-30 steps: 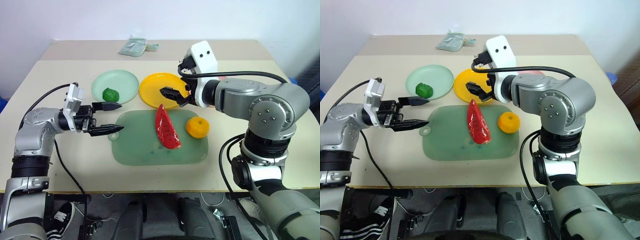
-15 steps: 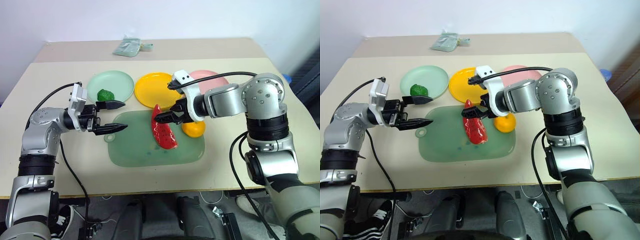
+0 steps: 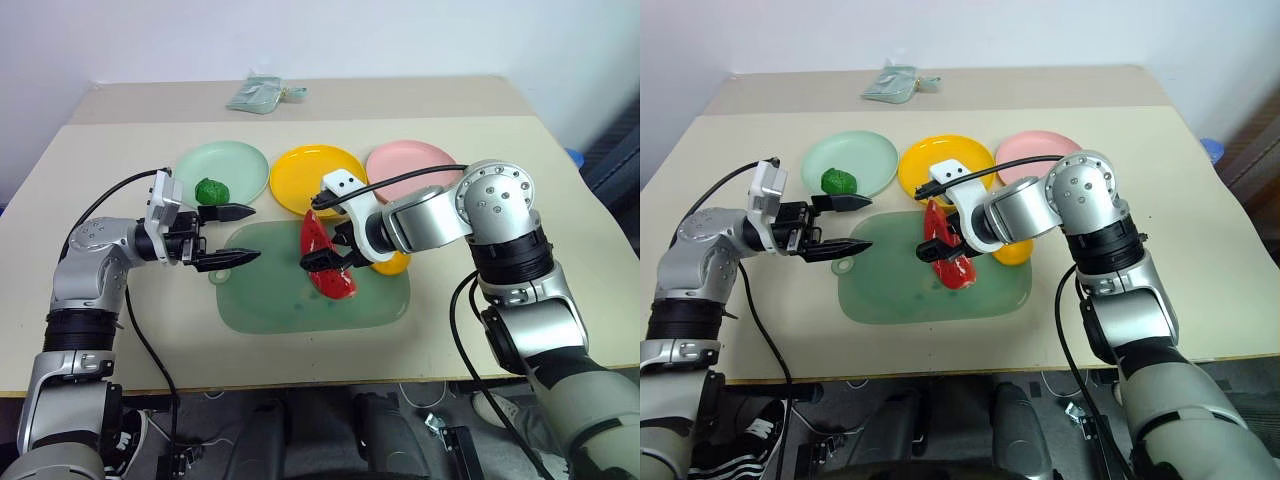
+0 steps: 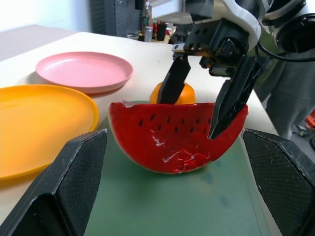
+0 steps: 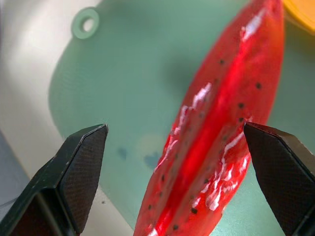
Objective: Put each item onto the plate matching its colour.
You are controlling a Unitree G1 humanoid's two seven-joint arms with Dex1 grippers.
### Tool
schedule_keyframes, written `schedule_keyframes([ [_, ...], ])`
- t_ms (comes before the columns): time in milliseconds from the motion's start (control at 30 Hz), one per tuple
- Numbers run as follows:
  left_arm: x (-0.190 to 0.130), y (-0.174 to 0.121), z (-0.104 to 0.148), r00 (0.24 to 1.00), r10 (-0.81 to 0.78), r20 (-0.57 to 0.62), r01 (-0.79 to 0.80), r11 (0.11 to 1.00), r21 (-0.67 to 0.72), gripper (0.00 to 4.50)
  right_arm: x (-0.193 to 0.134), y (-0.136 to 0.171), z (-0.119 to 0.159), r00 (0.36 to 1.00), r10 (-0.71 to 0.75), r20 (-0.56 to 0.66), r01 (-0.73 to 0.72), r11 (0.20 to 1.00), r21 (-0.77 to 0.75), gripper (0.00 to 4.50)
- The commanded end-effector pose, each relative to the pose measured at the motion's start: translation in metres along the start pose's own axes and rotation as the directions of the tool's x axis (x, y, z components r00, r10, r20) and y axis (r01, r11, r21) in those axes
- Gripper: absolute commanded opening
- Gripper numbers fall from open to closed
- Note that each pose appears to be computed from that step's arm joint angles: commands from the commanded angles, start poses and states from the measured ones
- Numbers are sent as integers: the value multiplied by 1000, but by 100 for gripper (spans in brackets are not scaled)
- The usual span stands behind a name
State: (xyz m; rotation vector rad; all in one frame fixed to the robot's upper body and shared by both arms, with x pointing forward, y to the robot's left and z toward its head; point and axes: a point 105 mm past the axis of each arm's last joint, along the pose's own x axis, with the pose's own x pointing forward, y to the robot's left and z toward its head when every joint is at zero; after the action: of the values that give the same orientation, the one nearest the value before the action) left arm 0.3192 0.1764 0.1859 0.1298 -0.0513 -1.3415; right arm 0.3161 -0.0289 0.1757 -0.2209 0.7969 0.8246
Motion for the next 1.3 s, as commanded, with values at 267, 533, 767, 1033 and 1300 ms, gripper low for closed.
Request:
schedule_keyframes([
  [267, -2, -1, 11, 1000, 12, 16, -13, 999, 49, 450, 2, 11, 0, 999, -39, 6, 40, 986, -164, 357],
  [533, -2, -2, 9, 1000, 20, 17, -21, 999, 42, 450, -2, -1, 4, 993, -114, 17, 115, 968, -222, 139],
  [767, -3, -2, 10, 1000, 26, 16, -27, 999, 41, 450, -7, -2, 13, 995, -83, 57, 93, 973, -209, 139],
  [1033, -2, -1, 11, 1000, 24, 15, -25, 999, 42, 450, -7, -2, 14, 993, -91, 69, 105, 967, -232, 2],
  [1300, -2, 1, 15, 998, 56, 37, -57, 997, 44, 450, -49, -27, 63, 956, -109, 274, 149, 980, -132, 2],
])
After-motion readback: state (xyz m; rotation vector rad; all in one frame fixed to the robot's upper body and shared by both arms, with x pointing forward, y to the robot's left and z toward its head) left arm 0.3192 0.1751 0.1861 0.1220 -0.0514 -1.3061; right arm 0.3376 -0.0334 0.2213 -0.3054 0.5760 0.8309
